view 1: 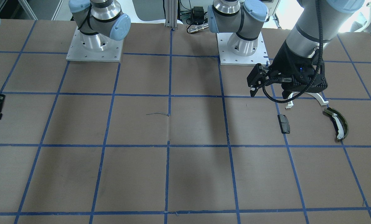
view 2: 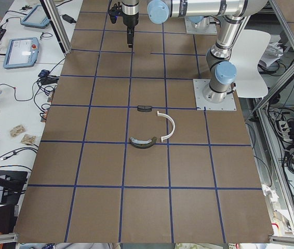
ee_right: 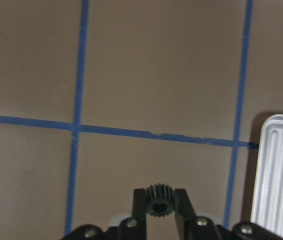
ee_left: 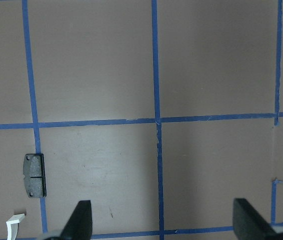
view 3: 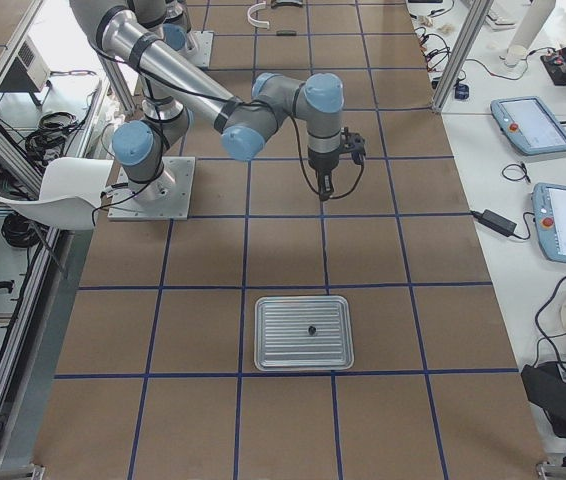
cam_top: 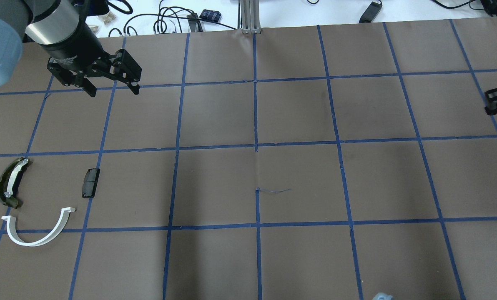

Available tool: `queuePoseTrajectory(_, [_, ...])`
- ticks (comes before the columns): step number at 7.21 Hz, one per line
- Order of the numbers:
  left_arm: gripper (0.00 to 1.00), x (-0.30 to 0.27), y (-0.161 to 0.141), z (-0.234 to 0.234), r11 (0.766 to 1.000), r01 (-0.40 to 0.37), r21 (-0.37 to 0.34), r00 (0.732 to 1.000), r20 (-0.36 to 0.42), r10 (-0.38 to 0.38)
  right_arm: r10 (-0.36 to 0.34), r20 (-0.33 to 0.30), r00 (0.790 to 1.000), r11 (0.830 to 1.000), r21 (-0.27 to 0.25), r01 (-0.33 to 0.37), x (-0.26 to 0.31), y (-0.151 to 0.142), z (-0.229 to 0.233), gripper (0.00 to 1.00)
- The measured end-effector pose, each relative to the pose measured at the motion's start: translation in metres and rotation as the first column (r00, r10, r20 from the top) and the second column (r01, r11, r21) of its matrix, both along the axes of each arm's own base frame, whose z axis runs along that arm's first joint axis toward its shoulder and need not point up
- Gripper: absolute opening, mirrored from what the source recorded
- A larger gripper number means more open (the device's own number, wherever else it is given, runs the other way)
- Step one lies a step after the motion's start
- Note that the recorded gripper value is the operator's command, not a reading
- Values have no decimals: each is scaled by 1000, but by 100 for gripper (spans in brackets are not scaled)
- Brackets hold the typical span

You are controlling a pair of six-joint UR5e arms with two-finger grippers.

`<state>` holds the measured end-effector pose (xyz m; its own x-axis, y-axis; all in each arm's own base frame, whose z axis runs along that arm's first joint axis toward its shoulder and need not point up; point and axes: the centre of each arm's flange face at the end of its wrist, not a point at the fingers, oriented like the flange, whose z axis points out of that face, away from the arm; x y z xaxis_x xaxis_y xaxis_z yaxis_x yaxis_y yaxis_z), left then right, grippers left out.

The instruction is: Place bearing gear from tray to pile

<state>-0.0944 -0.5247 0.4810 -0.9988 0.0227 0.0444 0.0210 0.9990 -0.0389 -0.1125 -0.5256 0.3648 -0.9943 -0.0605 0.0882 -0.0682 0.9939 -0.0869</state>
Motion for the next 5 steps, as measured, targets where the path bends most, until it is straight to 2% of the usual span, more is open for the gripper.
queuePoseTrajectory(2, [100, 6, -1, -1, 1000, -10, 2, 1000, 0, 10, -149, 61, 987, 989, 13, 148, 133, -8, -5, 20])
queuePoseTrajectory(3, [100, 8, -1, -1, 1000, -14, 2, 1000, -1, 14, -227, 77, 971, 974, 27, 226, 190, -3, -13, 20])
queuePoseTrajectory(5, [100, 9, -2, 0, 1000, -17, 1, 1000, -2, 17, -374, 100, 922, 927, 69, 369, 293, 18, -32, 20])
